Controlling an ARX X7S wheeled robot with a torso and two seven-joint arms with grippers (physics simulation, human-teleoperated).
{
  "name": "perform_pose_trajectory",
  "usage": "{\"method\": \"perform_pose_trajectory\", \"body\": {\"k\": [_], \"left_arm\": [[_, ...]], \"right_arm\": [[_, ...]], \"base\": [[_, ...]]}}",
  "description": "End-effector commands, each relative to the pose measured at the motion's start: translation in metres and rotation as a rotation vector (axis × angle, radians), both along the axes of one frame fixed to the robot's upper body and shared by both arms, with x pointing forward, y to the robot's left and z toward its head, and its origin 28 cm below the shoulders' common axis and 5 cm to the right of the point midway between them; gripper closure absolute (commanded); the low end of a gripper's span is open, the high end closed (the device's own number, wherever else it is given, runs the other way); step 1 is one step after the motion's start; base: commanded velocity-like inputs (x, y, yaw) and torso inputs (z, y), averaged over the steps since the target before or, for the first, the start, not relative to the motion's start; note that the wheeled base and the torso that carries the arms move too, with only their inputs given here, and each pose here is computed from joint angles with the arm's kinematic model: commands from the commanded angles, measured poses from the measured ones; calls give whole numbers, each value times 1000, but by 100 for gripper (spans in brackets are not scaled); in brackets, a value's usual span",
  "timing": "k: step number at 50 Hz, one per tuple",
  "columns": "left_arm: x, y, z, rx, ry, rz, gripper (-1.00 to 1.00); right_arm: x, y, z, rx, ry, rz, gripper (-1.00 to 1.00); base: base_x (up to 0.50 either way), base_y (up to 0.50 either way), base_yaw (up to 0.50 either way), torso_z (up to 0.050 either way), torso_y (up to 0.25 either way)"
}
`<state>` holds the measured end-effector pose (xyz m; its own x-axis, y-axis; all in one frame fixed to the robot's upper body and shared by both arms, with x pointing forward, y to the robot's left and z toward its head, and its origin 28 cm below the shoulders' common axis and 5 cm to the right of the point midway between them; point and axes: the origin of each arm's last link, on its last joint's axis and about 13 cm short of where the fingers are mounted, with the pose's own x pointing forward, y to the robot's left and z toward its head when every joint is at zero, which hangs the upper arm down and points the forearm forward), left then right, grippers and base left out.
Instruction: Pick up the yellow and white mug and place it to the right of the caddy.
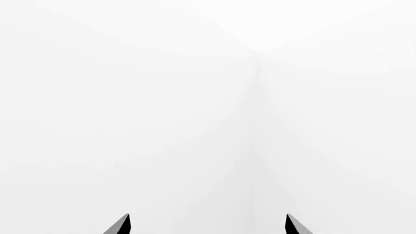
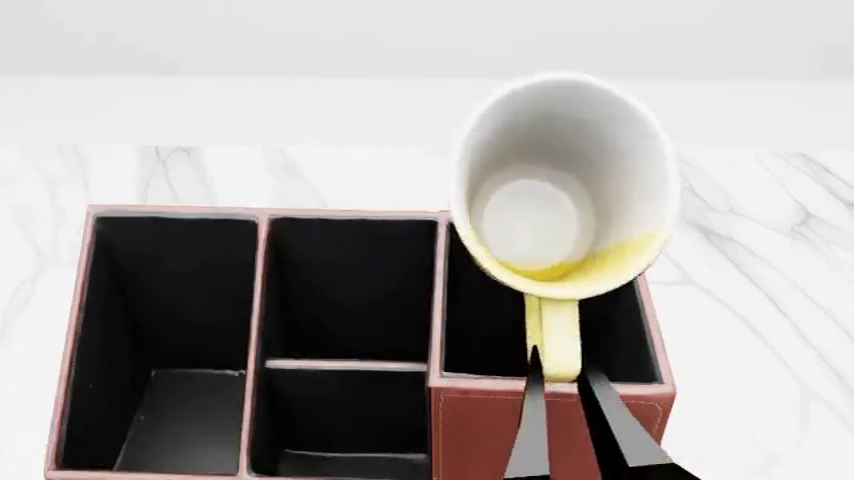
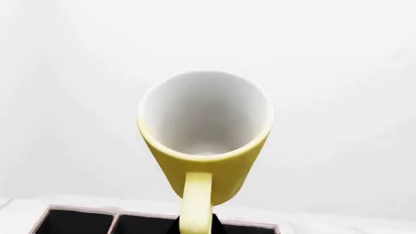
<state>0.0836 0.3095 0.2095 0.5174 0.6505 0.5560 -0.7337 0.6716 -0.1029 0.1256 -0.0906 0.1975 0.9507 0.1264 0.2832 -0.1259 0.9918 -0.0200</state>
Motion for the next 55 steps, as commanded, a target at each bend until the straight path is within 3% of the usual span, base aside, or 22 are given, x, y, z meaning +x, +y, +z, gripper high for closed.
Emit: {"method": "perform_pose_trajectory", "body": {"k": [1,19,38,55], "left_arm": [[0,0,0,2,-1,-1,-100],[0,0,0,4,2,-3,-100],[2,-1,-1,2,12,-2,-100],[3,-2,-2,2,17,2,-100]], "right_arm": [[6,-16,9,54,-34,-100,100],[18,-39,8,96,-18,-239,100],[33,-76,-6,44,63,-404,100],[57,-103,-22,-171,194,-464,100]], "base": [[0,0,0,0,10],[0,0,0,0,0],[0,0,0,0,1],[0,0,0,0,1]]}}
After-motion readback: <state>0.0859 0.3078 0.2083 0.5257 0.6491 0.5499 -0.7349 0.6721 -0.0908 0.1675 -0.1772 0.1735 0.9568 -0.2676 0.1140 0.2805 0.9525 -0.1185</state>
